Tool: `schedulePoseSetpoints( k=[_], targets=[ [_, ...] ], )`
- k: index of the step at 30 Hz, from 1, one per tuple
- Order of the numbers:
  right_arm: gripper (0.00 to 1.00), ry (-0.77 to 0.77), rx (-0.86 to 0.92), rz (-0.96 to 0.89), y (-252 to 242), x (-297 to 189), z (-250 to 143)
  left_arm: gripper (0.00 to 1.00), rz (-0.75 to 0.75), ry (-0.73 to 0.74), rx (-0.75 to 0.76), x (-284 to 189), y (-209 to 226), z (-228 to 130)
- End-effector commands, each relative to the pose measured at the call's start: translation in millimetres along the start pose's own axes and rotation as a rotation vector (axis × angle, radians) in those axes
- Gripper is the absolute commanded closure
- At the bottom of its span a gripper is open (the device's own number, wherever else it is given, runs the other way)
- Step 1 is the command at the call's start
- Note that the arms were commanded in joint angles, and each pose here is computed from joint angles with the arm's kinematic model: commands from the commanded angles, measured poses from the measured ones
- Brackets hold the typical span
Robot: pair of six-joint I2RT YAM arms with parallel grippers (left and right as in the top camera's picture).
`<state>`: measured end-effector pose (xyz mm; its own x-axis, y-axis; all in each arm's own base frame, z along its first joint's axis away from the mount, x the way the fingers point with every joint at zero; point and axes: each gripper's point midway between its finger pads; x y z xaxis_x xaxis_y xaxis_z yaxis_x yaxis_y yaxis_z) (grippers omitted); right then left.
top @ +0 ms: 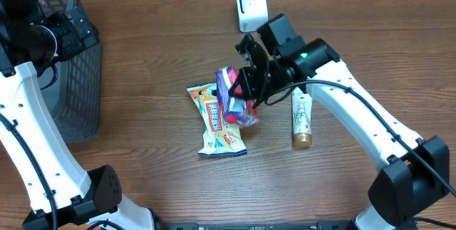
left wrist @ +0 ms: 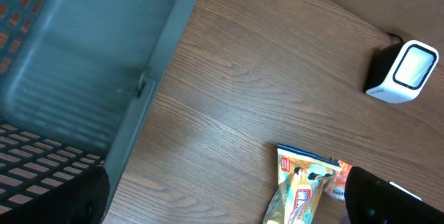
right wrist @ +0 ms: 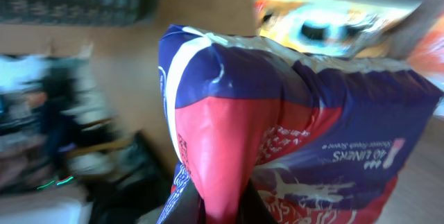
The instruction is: Scan the item barcode
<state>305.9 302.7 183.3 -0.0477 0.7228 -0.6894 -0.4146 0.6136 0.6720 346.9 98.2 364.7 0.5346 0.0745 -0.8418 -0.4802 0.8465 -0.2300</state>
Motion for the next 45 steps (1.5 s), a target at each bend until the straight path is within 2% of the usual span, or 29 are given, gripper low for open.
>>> schedulePoseSetpoints(
  k=[1,4,6,8,12,15,18,23,27,29,30,32,37,45],
  targets=[
    [0.96,0.08,0.089,0.268,12.3,2.3,-23.3,0.0,0.008,-0.013,0.008,-5.4,4.3,0.0],
    [0.96,0.099,0.257,0.272,-23.3,9.8,-42.0,0.0,0.008,-0.013,0.008,-5.4,4.3,0.0],
    [0.92,0.093,0.299,0.262,-38.3,12.5,-47.7,0.0,0.008,-0.013,0.008,-5.4,4.3,0.0],
    [0.77,0.082,0.356,0.217,-59.7,13.7,-53.9,0.0,0.008,-0.013,0.008,-5.4,4.3,0.0],
    [0.73,0.052,0.462,0.027,-111.8,2.0,-62.9,0.0,0.008,-0.013,0.008,-5.4,4.3,0.0],
    [0.66,0.026,0.528,-0.057,-139.8,-12.4,-66.3,0.0,0.008,-0.013,0.008,-5.4,4.3,0.0],
    [0.66,0.002,0.587,-0.158,-168.7,-27.8,-71.8,0.01,0.008,-0.013,0.008,-5.4,4.3,0.0],
    [0.66,0.01,0.577,-0.229,-183.8,-58.1,-74.5,0.0,0.008,-0.013,0.008,-5.4,4.3,0.0],
    [0.6,0.024,0.501,-0.233,-171.1,-76.5,-64.6,0.0,0.008,-0.013,0.008,-5.4,4.3,0.0],
    [0.5,0.022,0.472,-0.232,-162.7,-83.9,-57.0,0.0,0.008,-0.013,0.008,-5.4,4.2,0.0],
    [0.36,0.021,0.46,-0.233,-158.9,-85.9,-54.0,0.0,0.008,-0.013,0.008,-5.4,4.2,0.0],
    [0.0,0.023,0.435,-0.232,-154.0,-85.5,-50.6,0.0,0.008,-0.013,0.008,-5.4,4.2,0.0],
    [0.0,0.042,0.363,-0.278,-160.2,-79.3,-53.8,0.0,0.008,-0.013,0.008,-5.4,4.3,0.0],
    [0.0,0.14,0.512,-0.31,-172.3,-64.7,-95.1,0.0,0.008,-0.013,0.008,-5.4,4.3,0.0]
  ],
)
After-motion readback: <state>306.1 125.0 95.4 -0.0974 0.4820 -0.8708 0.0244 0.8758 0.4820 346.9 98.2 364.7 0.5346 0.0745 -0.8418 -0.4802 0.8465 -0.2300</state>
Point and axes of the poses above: each gripper's point midway between its finger pads, its own x axis out along the fingers, its own y axis along the line the jaws close on, z = x × y, and after that the axes turned 3 degrees about -x, right-handed
